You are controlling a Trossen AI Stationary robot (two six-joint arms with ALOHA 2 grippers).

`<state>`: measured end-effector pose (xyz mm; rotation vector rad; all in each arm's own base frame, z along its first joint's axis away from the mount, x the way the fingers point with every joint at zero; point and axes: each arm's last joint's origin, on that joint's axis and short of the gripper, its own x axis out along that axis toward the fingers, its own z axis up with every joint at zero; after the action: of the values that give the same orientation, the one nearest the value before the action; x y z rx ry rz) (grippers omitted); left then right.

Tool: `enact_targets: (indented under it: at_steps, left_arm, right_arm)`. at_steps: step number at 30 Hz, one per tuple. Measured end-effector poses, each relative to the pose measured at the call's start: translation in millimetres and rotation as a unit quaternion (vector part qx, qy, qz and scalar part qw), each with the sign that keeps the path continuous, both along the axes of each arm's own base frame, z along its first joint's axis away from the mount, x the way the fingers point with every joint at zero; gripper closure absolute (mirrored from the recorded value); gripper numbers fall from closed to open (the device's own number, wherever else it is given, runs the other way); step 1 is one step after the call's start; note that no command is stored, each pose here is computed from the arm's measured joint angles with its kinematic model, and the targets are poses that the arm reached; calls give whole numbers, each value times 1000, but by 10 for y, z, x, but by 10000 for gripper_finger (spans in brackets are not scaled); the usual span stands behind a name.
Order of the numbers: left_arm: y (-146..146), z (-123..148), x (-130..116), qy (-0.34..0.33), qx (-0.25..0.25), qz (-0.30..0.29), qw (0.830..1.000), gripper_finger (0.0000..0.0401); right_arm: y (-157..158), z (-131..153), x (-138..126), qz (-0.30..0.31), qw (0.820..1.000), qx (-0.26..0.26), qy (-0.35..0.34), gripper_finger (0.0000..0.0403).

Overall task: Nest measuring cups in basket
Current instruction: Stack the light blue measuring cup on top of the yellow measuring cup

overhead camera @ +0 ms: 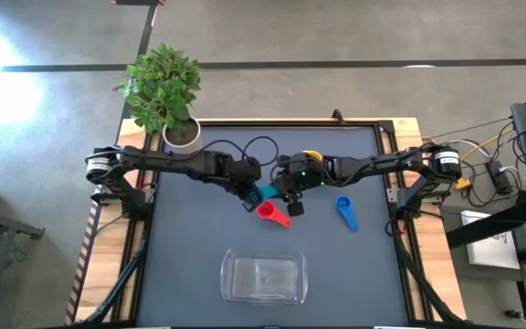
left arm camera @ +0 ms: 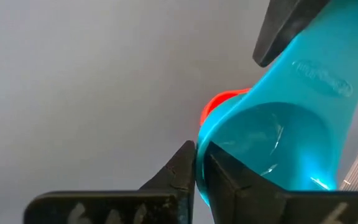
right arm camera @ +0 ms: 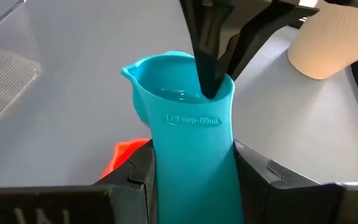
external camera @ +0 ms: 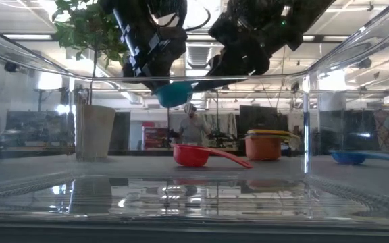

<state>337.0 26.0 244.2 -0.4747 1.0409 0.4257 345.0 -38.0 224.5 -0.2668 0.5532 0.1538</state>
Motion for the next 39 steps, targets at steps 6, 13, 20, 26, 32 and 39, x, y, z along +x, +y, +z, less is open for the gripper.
enact_targets:
  at_steps: [6,13,20,26,32,39]
  left_arm:
    - [1,6,9,-5,5,-2,1000,346]
    - [2,38,-18,-4,11,-5,1000,297]
    - [-1,282,-146,-39,41,2,998,274]
    - [-137,444,-242,-65,74,-3,995,274]
    - [-356,275,-299,-56,108,-20,992,274]
    - [-416,-187,-379,-51,79,-45,995,274]
  right_arm:
    - [-28,31,-19,-14,1000,-4,-1,278]
    - [-47,10,-44,-17,1000,-3,17,296]
    - [-157,-25,-87,-36,999,4,40,330]
    - [-268,-26,-194,-54,996,11,76,355]
    - [-270,136,-350,-59,995,12,75,350]
    - [-190,294,-673,-56,998,28,26,348]
